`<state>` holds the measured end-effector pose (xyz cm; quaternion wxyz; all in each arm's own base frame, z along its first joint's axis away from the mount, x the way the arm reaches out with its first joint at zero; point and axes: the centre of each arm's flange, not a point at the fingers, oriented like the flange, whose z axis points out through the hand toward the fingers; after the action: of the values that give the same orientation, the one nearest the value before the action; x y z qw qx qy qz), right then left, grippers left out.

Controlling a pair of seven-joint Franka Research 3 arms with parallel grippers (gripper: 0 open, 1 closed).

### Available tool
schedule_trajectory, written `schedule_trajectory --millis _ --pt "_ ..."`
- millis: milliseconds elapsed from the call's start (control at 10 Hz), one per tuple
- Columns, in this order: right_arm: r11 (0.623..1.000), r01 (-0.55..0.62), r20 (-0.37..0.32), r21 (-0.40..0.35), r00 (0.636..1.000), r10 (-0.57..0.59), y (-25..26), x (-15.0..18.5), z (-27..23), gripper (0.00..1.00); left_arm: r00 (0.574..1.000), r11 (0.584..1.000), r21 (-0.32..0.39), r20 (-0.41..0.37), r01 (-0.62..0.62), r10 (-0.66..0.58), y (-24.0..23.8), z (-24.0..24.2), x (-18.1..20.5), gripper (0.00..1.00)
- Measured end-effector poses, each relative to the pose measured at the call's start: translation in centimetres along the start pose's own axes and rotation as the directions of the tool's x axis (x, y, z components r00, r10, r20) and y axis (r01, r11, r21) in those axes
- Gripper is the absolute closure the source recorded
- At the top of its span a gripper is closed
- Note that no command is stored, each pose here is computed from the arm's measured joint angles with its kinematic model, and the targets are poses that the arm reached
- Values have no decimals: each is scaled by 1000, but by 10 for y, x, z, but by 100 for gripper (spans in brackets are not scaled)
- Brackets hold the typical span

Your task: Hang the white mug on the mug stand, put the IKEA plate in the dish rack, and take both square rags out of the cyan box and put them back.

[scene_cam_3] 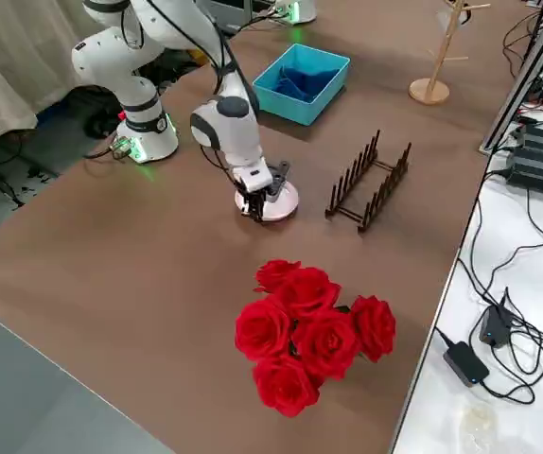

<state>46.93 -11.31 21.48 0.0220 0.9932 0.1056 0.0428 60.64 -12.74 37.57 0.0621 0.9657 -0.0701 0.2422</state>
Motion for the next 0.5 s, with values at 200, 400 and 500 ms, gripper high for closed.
schedule_trajectory --millis 200,400,500 --pt "998 41 85 36 995 -44 9 30 -58 92 1000 1000 -5 -8 29 -30 5 1 -2 94" --pt "997 53 135 57 989 -60 16 52 -125 92 999 999 -12 -6 40 -40 11 2 -4 94" --pt "996 57 152 64 986 -67 17 64 -158 92 999 999 -16 -5 43 -43 15 3 -6 94"
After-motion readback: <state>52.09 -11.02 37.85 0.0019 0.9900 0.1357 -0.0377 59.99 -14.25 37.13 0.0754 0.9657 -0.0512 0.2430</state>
